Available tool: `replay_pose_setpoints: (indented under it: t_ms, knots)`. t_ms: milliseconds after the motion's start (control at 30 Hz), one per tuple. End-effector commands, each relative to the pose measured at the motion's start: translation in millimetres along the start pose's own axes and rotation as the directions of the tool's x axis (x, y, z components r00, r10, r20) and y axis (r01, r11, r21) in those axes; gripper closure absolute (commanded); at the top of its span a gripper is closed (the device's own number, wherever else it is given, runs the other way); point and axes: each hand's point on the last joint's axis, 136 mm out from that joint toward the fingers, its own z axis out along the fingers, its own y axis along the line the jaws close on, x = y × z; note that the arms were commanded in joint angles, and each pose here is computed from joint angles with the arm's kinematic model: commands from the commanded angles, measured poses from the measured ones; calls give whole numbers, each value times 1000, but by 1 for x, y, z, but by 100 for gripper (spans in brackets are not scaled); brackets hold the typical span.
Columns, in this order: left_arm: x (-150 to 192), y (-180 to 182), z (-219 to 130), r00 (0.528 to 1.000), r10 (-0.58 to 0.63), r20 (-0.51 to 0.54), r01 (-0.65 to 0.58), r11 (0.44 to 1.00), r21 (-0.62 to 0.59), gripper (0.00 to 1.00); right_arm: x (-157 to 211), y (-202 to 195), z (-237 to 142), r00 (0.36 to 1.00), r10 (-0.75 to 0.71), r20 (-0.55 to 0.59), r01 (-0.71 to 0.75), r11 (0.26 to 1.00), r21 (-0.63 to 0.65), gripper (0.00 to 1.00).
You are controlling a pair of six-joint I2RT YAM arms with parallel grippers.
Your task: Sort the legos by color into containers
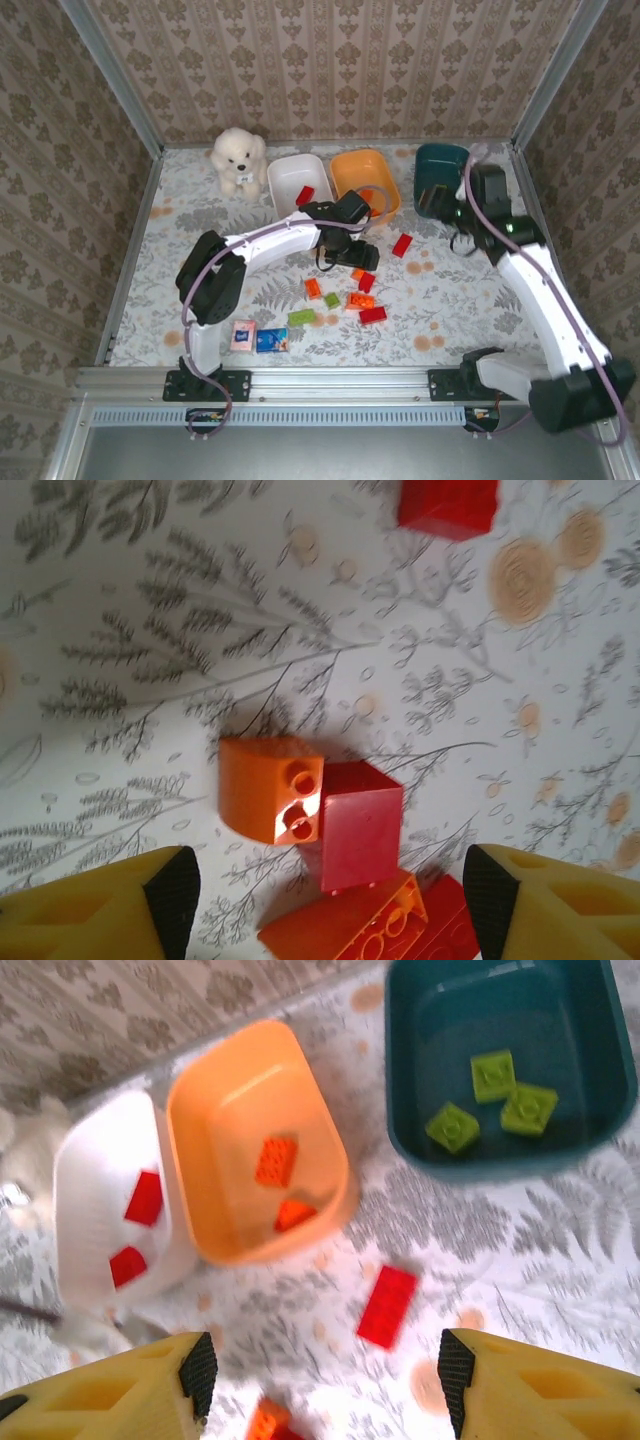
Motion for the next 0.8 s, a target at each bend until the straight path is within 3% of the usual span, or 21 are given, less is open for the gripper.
replay_pose_setpoints:
  t_ms: [0, 100, 167, 233, 300, 467, 700, 767]
  knots:
    - [24, -21, -19, 992, 119, -41, -118, 993, 23, 27, 51, -19, -9, 994, 4, -113, -3, 1000, 11, 34]
    - [59, -22, -16, 966, 209, -153, -213, 977, -9, 25, 72, -26, -23, 990, 3, -139, -3, 1000, -1, 32]
    - [75, -24, -15, 951, 256, -173, -260, 966, -4, 8, 79, -22, -27, 988, 7, -155, -12, 999, -33, 32]
    - [83, -22, -16, 940, 298, -165, -302, 953, -1, 2, 82, -19, -30, 987, 8, -162, -17, 998, -53, 32]
    - [84, -16, -19, 926, 343, -155, -348, 937, -7, 5, 84, -18, -31, 986, 7, -168, -17, 998, -59, 32]
    - [87, -4, -16, 834, 526, -170, -538, 842, -34, 8, 86, -18, -34, 985, 7, -170, -18, 998, -63, 32]
    - [85, -5, -1, 585, 803, -116, -805, 592, 41, 17, 83, -17, -37, 987, 18, -161, -29, 998, -63, 32]
    - [77, -1, -1, 573, 814, -92, -816, 577, 24, 17, 81, -17, -39, 988, 20, -156, -30, 998, -62, 32]
